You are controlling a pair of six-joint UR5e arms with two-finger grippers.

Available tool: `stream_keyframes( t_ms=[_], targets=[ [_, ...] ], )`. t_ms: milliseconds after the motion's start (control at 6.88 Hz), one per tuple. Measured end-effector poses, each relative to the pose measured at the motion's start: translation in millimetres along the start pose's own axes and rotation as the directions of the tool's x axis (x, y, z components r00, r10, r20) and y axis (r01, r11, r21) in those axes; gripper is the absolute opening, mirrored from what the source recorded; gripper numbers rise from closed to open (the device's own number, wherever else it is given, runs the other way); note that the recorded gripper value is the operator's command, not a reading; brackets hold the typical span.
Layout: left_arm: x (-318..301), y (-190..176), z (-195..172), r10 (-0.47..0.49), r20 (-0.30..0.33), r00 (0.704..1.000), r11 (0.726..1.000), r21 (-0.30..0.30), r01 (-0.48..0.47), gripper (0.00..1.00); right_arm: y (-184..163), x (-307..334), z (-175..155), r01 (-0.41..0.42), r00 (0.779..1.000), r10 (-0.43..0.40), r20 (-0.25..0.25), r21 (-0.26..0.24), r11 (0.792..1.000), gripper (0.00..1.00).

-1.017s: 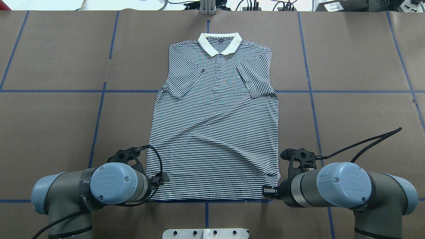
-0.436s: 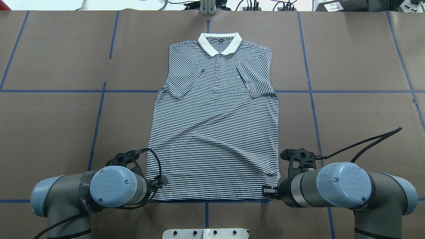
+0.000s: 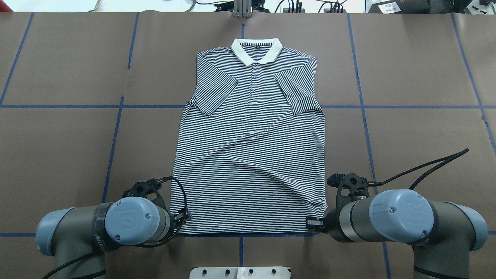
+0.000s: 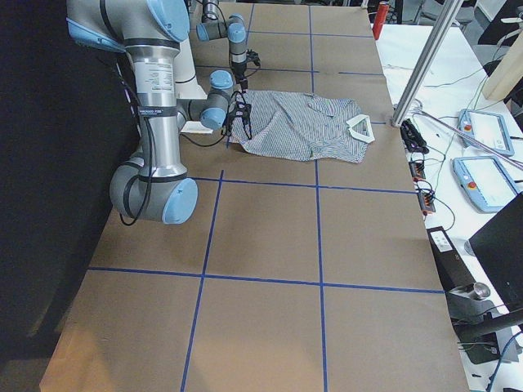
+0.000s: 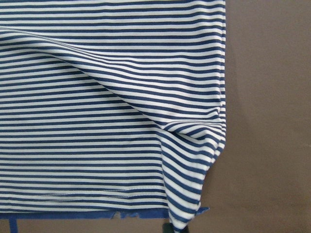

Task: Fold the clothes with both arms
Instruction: 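Grasp both hem corners with the left and right grippers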

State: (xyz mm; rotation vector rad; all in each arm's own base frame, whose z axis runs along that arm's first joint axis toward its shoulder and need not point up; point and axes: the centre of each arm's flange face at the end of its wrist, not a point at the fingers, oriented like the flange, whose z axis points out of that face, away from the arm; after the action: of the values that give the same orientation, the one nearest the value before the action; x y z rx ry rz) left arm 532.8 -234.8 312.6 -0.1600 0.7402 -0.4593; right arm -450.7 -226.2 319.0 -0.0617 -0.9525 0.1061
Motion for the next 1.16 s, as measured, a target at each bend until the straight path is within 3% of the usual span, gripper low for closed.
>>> stream_keyframes(
  t_ms=[581,727,1163],
  targets=[
    [-1.3,4.7,3.1,-0.003,0.008,1.000,1.000,-0.004,0.003,0.20,0.0,-1.2,-3.0,0.000,1.000,0.000,0.006,-0.001,1.000,0.00],
    [-1.5,7.4,3.7,0.000,0.010,1.000,1.000,-0.007,0.001,0.05,0.0,-1.0,-2.9,0.000,1.000,0.000,0.005,-0.001,1.000,0.00],
    [-0.2,10.3,-1.6,0.001,0.000,1.000,1.000,-0.012,-0.001,0.00,0.3,-0.9,-2.9,0.000,1.000,0.000,0.005,-0.004,1.000,0.00]
  ],
)
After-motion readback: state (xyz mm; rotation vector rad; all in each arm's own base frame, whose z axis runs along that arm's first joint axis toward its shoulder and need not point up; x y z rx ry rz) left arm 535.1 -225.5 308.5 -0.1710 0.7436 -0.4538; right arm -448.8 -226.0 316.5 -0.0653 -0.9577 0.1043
